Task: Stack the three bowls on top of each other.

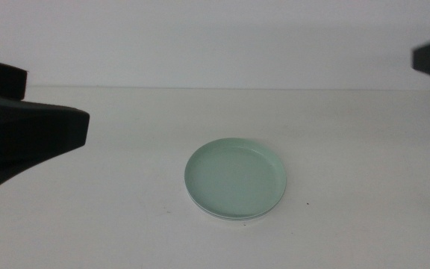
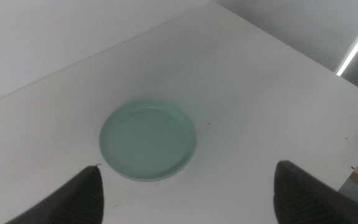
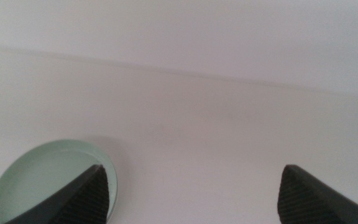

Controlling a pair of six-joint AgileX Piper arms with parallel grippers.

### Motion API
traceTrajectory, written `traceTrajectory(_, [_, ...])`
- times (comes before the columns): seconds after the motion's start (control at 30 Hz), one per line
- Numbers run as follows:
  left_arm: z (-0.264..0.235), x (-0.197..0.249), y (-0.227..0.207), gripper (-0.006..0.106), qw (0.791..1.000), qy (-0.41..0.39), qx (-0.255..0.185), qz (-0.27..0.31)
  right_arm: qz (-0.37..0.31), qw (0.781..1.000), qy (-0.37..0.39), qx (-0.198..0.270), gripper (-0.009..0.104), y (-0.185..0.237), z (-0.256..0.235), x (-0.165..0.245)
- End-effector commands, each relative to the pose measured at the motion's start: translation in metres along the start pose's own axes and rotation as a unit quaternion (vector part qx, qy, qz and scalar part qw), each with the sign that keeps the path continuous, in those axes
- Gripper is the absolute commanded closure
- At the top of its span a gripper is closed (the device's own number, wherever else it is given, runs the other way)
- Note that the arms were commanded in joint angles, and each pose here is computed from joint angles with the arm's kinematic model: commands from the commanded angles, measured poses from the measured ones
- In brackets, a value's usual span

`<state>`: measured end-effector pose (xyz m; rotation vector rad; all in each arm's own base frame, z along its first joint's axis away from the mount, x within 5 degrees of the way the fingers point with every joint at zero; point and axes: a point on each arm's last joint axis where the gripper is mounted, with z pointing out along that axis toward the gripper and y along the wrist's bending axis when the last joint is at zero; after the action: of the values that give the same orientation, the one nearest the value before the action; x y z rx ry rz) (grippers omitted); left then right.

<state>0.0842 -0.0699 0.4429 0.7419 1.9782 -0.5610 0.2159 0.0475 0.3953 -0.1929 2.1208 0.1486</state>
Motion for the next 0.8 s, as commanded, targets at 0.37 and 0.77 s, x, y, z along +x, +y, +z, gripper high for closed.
traceTrajectory(0.37, [-0.002,0.000,0.000,0.007,1.000,-0.007,-0.005,0.003,0.017,0.991,-0.132,0.000,0.004,-0.003,-0.044,0.035])
traceTrajectory(0.77, [-0.002,0.000,0.000,0.007,1.000,-0.007,-0.005,0.003,0.057,0.989,-0.134,-0.013,0.004,-0.002,-0.046,0.035])
